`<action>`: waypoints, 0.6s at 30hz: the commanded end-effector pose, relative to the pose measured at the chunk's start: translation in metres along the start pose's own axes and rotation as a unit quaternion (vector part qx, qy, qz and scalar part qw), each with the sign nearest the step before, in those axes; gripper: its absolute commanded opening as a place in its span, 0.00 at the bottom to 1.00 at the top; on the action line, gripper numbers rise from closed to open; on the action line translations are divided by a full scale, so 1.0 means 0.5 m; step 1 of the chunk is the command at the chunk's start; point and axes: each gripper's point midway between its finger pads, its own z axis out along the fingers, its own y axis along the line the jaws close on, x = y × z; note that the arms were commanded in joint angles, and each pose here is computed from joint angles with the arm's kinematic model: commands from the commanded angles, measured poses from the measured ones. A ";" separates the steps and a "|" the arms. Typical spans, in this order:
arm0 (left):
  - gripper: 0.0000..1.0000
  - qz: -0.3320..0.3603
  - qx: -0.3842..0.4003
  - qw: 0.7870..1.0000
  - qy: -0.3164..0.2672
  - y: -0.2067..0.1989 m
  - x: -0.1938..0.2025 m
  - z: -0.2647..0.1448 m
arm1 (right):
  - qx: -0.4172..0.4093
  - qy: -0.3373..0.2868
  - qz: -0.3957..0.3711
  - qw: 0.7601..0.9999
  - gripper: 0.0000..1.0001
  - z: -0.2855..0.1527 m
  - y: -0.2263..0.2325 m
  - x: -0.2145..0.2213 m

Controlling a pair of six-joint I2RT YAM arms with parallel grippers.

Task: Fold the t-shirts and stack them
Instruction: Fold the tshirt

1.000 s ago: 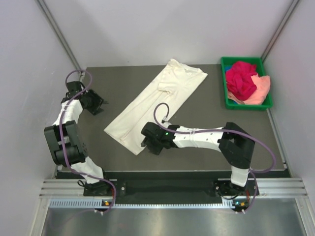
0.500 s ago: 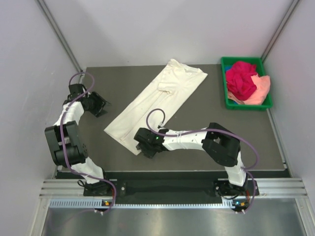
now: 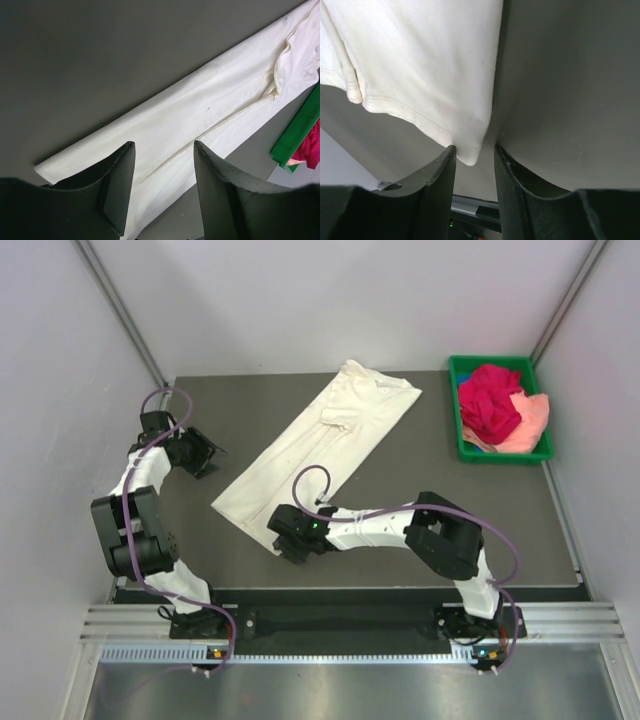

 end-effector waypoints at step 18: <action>0.57 0.137 0.072 0.986 0.057 -0.121 0.173 -0.061 | 0.045 -0.032 -0.146 0.988 0.00 -0.086 -0.166 -0.085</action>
